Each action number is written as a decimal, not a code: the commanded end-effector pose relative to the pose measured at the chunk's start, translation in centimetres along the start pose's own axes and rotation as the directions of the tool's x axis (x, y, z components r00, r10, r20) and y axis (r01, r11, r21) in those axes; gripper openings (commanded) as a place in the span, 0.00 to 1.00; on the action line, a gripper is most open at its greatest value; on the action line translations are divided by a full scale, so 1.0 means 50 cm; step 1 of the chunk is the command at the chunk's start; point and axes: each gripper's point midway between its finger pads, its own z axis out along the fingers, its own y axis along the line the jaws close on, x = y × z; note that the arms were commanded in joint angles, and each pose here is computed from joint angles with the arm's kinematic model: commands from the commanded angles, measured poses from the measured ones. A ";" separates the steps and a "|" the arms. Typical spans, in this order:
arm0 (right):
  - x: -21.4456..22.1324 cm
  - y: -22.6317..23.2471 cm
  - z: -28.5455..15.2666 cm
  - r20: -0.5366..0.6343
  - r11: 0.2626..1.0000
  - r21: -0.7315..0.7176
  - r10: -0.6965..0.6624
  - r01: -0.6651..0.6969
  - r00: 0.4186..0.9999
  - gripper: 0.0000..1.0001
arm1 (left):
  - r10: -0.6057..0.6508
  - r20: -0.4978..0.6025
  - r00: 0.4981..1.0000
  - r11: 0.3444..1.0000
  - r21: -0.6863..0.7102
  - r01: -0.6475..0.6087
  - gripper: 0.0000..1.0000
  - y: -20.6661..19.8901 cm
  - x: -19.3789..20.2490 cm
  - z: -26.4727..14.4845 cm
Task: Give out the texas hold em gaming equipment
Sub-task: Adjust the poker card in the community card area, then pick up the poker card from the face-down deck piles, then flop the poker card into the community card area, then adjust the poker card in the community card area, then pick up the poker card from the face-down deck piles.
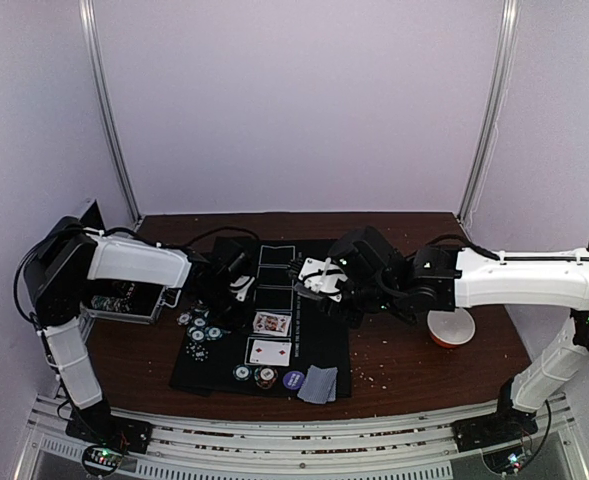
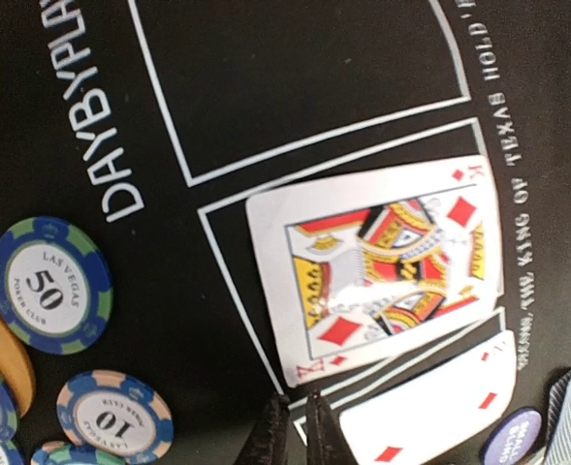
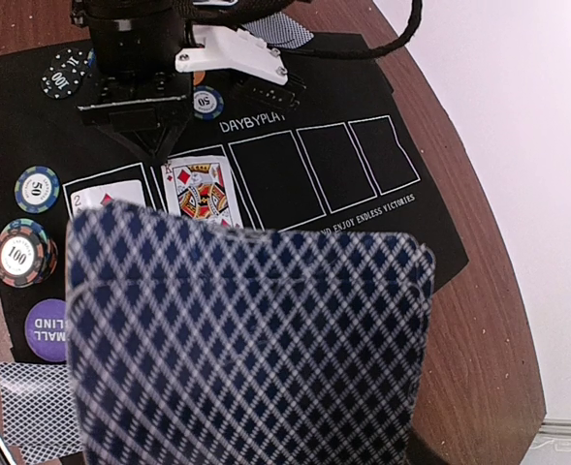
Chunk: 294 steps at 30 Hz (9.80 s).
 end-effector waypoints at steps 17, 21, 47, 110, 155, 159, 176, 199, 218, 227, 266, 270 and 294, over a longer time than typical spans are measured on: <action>-0.090 0.019 -0.020 0.098 0.999 -0.025 -0.037 0.040 0.994 0.45 | 0.064 0.541 0.839 0.740 0.538 -0.404 0.92 -0.233 -0.108 -0.444; -0.110 0.037 -0.016 0.114 0.997 -0.043 -0.053 0.058 0.992 0.45 | 0.055 0.513 0.857 0.731 0.564 -0.385 0.90 -0.235 -0.101 -0.427; -0.140 0.067 -0.001 0.126 0.993 -0.049 -0.100 0.107 0.987 0.45 | 0.126 0.426 0.896 0.778 0.518 -0.355 0.37 -0.218 -0.054 -0.359; -0.085 0.037 0.010 0.079 0.998 -0.028 -0.060 0.063 0.995 0.45 | 0.147 0.544 0.826 0.762 0.470 -0.446 0.00 -0.192 -0.071 -0.494; -0.032 0.013 0.007 0.054 1.000 -0.025 0.000 0.002 0.999 0.44 | 0.255 0.028 0.967 0.873 -0.435 -0.218 0.00 0.005 -0.216 -0.033; -0.032 0.011 0.006 0.053 1.000 -0.022 0.001 0.000 0.999 0.45 | 0.235 0.046 0.971 0.917 -0.342 -0.205 0.00 -0.028 -0.221 0.005; -0.022 0.012 0.003 0.040 1.000 -0.022 0.009 -0.008 0.999 0.45 | 0.086 0.083 0.993 0.993 -0.088 -0.079 0.13 -0.088 -0.245 0.093; -0.018 0.016 0.009 0.039 1.000 -0.025 0.013 -0.012 0.999 0.44 | -0.090 0.179 0.980 0.991 -0.080 0.106 0.20 0.112 -0.240 -0.015; -0.021 0.017 0.011 0.039 1.000 -0.026 0.017 -0.015 0.999 0.44 | -0.012 0.097 0.995 0.998 -0.067 0.019 0.12 0.062 -0.171 0.040; -0.027 0.013 0.008 0.045 1.000 -0.022 0.013 -0.012 0.999 0.45 | -0.007 0.121 0.993 0.997 -0.070 0.016 0.12 0.055 -0.185 0.013; -0.182 0.041 -0.048 0.209 0.989 0.047 -0.147 0.140 0.967 0.45 | 0.147 0.541 0.828 0.615 0.606 -0.505 0.83 -0.264 -0.055 -0.465; -0.184 0.042 -0.046 0.209 0.989 0.046 -0.150 0.143 0.966 0.45 | 0.161 0.509 0.845 0.642 0.597 -0.482 0.74 -0.271 -0.054 -0.432; -0.156 0.039 -0.047 0.186 0.989 0.059 -0.142 0.133 0.972 0.45 | 0.203 0.505 0.839 0.736 0.487 -0.470 0.24 -0.238 -0.042 -0.419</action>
